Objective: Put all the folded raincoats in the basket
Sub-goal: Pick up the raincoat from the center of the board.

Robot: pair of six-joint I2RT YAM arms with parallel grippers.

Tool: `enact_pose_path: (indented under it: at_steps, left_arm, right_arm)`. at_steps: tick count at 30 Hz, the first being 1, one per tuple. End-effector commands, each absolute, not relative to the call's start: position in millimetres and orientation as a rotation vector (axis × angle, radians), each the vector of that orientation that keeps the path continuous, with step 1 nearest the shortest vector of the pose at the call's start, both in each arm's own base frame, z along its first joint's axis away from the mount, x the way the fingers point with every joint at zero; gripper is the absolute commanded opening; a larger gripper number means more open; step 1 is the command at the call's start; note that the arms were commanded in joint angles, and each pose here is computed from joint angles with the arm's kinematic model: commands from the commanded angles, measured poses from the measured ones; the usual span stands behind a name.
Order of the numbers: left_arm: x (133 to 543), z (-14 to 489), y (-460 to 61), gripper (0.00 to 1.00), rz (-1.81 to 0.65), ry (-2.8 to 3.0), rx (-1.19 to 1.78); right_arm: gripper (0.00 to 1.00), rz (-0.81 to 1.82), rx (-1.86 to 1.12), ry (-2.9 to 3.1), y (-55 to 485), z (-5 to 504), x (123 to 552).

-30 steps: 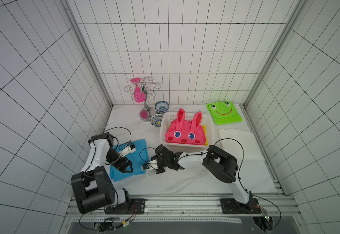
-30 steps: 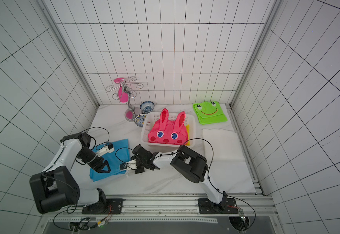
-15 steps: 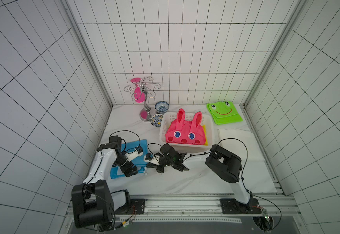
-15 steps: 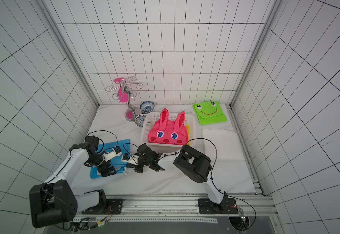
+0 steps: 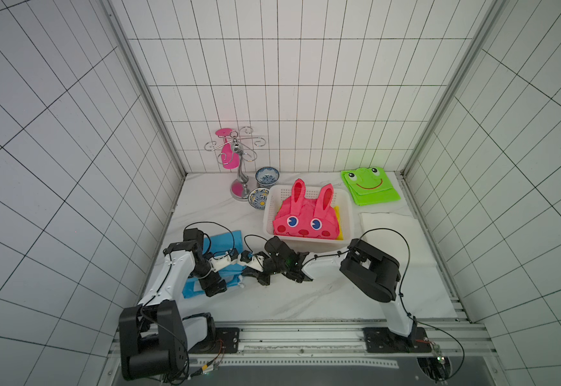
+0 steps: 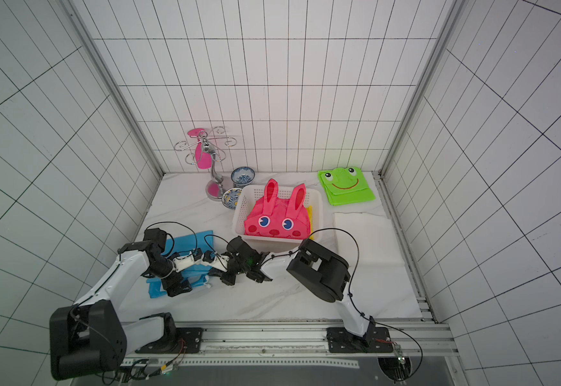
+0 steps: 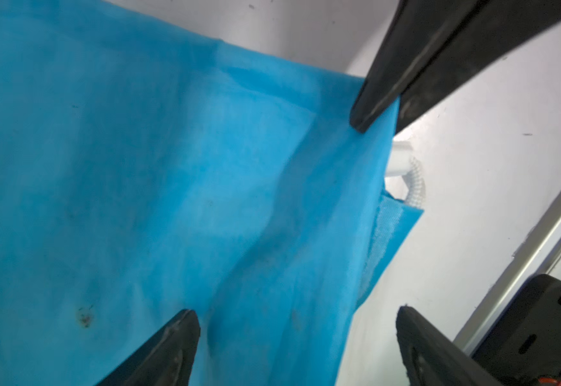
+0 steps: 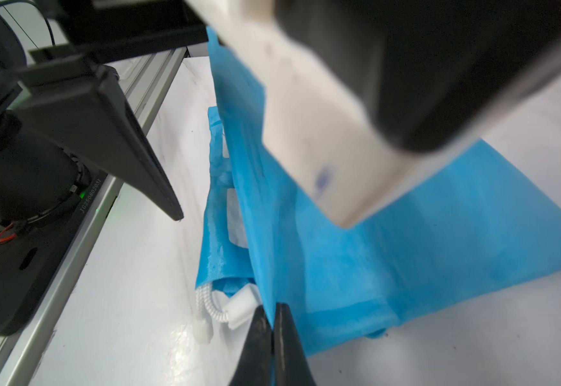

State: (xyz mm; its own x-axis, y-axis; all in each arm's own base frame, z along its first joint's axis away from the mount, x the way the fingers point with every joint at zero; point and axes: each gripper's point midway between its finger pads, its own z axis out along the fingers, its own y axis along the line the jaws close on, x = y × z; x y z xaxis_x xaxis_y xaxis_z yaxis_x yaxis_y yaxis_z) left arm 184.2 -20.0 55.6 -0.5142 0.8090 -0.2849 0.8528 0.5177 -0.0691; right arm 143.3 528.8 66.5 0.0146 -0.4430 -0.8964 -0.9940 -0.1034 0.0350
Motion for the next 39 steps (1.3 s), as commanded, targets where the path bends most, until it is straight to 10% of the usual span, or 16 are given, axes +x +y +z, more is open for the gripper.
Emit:
enact_pose_path:
  at_steps: [1, 9, 39]
  left_arm:
    - [169.2, 85.8, -48.1, 0.95, -0.519, 2.408, 1.476]
    - [178.7, 168.2, -84.6, 0.96, -0.738, 2.143, 1.406]
    - [246.3, 132.6, -79.5, 0.97, -0.242, 1.903, 1.588]
  right_arm:
    - [0.00, 1.062, -1.555, 1.531, 533.0, 91.5, 155.1]
    - [0.00, 1.106, -1.464, 1.650, 527.5, 86.8, 173.9]
    - [0.00, 1.135, -1.231, 1.861, 534.8, 125.6, 206.6]
